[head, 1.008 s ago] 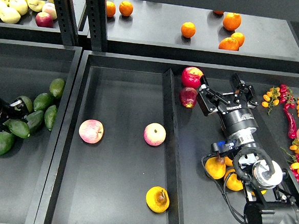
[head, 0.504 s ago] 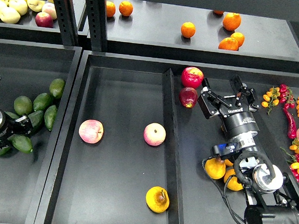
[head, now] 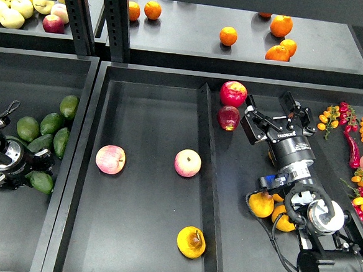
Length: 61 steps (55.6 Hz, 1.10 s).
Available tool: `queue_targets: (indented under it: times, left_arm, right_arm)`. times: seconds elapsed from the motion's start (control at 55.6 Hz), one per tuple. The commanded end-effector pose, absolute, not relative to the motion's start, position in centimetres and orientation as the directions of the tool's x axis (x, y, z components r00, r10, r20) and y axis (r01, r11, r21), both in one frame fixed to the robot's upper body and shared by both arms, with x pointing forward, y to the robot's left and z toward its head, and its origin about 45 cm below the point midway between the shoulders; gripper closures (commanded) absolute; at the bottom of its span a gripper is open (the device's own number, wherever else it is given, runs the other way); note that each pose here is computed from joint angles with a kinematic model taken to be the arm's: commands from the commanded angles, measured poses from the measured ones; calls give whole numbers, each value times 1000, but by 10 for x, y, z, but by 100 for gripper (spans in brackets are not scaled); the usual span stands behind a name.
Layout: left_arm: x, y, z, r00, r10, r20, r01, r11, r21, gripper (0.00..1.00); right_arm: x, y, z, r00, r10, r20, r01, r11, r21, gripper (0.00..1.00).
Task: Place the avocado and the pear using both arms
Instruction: 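Lower the avocado among the other avocados and open the left gripper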
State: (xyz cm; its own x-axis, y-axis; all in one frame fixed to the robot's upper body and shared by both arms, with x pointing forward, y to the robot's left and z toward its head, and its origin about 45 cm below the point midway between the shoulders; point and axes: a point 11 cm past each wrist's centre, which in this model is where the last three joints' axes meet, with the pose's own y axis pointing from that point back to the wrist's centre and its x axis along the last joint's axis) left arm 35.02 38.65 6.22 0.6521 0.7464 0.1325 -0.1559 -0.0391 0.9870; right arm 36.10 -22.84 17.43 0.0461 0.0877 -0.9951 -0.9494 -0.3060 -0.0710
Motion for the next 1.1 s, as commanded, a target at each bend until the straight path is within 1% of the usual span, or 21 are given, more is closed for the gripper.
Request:
queue_targets:
  times: [0.0,0.036,0.126,0.252,0.414,0.54,0.648,0.684,0.774,0.864,0.954,1.08]
  left_arm:
    - [350,386,62,654,745,133,-155,-40,987,47]
    - [349,387,61,655,744,132,-153,-41,987,43]
    - [350,388,62,667,731,145,-153,-56,987,42]
    - [350,389,62,677,721,152,-152,-65,986,35]
    - [352,385,64,680,718,152,-157,-59,986,33]
    - [353,384,65,682,716,150,-160,-55,986,26]
    - [357,380,69,682,717,144,-172,-35,985,15]
    - [364,376,76,680,718,147,-191,-20,981,11]
    - [377,375,92,668,727,159,-232,0,973,8]
    - [396,386,121,627,756,188,-301,13,954,3]
    - [409,394,144,568,802,186,-367,44,929,2]
    - [423,401,170,444,891,96,-467,139,873,2]
  right_arm:
    - [361,-229,174,45,87,-995,-950,-306,-69,0]
    - [361,-229,174,45,87,-995,-950,-306,-69,0]
    - [361,-229,174,45,87,-995,-950,-306,-69,0]
    - [361,-229,173,43,87,-995,-950,-305,-68,0]
    - [361,-229,174,45,88,-995,-950,-306,-69,0]
    - [359,-229,171,39,87,-995,-950,-304,-64,0]
    - [359,-229,172,41,88,-995,-951,-303,-66,0]
    - [359,-229,172,41,88,-995,-951,-303,-66,0]
    - [359,-229,172,41,88,-995,-951,-303,-66,0]
    - [359,-230,172,39,86,-995,-951,-303,-64,0]
    - [358,-230,170,35,86,-996,-951,-302,-60,0]
    - [355,-230,166,26,86,-996,-952,-303,-51,0]
